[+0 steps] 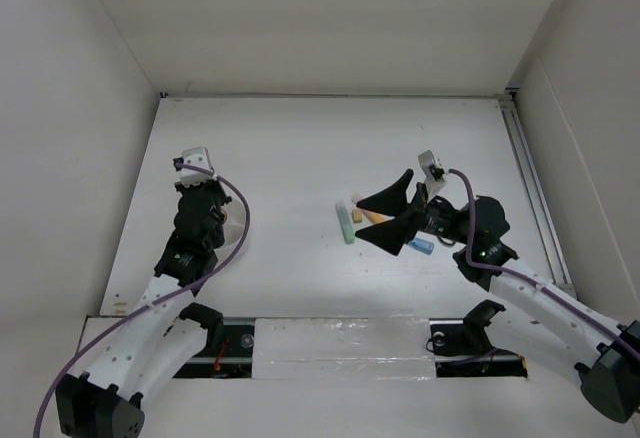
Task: Sort the stationery into containers
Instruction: Place the pen in the storage box.
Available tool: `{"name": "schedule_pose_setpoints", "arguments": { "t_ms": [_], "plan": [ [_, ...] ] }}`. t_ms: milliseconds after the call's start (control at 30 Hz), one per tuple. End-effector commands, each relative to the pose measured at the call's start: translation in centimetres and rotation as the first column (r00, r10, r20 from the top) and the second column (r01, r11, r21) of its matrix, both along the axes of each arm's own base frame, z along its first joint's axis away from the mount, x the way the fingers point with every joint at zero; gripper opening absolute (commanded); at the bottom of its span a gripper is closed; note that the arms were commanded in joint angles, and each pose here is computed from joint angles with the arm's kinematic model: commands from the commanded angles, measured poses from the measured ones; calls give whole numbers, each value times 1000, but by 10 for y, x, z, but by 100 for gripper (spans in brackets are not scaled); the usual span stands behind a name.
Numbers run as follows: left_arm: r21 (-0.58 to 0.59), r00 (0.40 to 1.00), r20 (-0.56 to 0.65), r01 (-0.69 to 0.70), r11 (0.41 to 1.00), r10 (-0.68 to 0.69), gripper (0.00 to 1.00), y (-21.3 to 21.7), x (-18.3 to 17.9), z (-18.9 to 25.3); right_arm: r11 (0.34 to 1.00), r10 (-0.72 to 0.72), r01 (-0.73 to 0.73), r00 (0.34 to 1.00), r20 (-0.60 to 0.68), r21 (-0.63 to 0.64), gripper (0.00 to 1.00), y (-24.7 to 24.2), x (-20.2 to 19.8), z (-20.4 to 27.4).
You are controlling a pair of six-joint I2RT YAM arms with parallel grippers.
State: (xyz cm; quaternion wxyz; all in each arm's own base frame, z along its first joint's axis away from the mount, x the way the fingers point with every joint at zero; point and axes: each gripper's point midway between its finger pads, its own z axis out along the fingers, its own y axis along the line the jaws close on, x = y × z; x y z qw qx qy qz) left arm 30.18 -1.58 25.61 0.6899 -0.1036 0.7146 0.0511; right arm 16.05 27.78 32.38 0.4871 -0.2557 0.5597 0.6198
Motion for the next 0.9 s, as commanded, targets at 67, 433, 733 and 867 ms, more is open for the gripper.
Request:
{"name": "schedule_pose_setpoints", "arguments": {
  "t_ms": [67,433,733,867],
  "plan": [
    [17,999,6,-40,999,40,0,4,9,-12,1000,13,-14,999,47,9,100,-1,-3,6],
    [66,990,-32,-137,988,139,0,19,11,-37,1000,22,-22,998,56,11,100,-2,-6,8],
    [62,982,-88,-163,985,168,0,22,9,-56,1000,13,-13,999,49,6,100,-1,0,7],
    [57,983,-79,-164,985,168,4,23,8,-54,1000,13,-13,999,41,1,100,0,2,5]
  ]
}}
